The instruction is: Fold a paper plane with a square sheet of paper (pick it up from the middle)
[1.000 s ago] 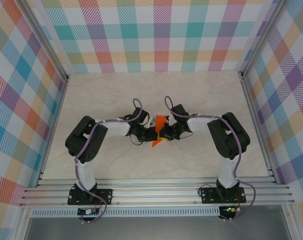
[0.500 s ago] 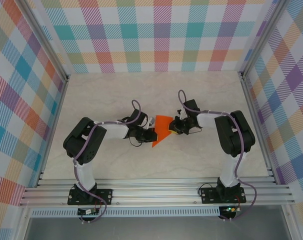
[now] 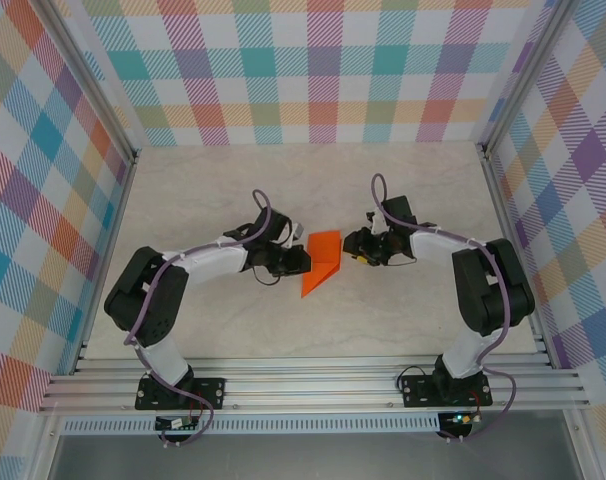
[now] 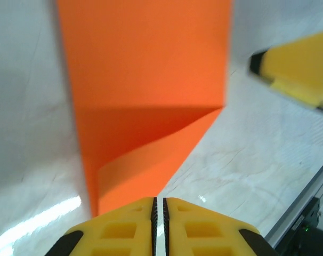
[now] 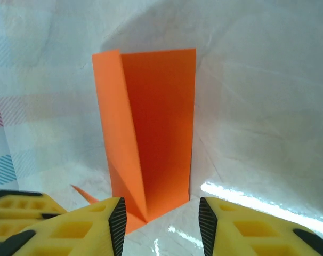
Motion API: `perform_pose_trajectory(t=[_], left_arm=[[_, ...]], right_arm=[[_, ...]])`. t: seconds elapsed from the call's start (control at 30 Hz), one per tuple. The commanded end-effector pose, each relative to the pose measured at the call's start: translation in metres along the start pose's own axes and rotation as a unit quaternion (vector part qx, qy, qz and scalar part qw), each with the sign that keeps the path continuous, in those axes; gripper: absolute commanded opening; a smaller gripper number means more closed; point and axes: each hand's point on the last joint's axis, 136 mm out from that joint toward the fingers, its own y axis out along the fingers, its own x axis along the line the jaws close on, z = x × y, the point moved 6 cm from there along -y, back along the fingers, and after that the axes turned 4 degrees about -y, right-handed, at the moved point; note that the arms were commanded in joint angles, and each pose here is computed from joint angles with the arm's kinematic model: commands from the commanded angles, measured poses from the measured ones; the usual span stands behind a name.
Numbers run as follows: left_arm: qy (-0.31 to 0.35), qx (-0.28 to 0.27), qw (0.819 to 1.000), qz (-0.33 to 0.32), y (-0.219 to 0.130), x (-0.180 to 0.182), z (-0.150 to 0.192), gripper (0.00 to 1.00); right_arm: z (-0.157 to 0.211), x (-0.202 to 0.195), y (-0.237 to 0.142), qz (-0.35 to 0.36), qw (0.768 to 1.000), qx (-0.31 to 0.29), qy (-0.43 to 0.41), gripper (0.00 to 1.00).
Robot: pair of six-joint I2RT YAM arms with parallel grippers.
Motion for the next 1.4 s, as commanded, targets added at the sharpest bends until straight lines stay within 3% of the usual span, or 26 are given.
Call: perform_pose_trajectory(t=[0.0, 0.27, 0.87, 1.07, 1.17, 1.37], left_arm=[[0.011, 0.006, 1.000, -0.021, 0.006, 0.000, -0.014, 0.13], [0.003, 0.006, 0.999, -0.045, 0.022, 0.010, -0.021, 0.08], [0.010, -0.008, 0.999, -0.049, 0.020, 0.007, -0.029, 0.10], [0.008, -0.013, 0.998, -0.060, 0.007, 0.003, -0.029, 0.18], [0.010, -0.031, 0.998, -0.060, -0.003, 0.000, -0.029, 0.29], [0.023, -0.046, 0.997, -0.053, -0.022, 0.000, -0.015, 0.38]], right_arm=[[0.014, 0.000, 0.005, -0.025, 0.999, 0.021, 0.016, 0.46], [0.023, 0.012, 0.021, -0.055, 0.998, 0.044, 0.007, 0.50], [0.022, 0.030, 0.043, -0.080, 0.990, 0.073, -0.086, 0.52], [0.018, 0.031, 0.050, -0.074, 0.989, 0.081, -0.095, 0.41], [0.019, 0.030, 0.052, -0.067, 0.989, 0.086, -0.097, 0.31], [0.018, 0.030, 0.053, -0.053, 0.991, 0.084, -0.094, 0.27]])
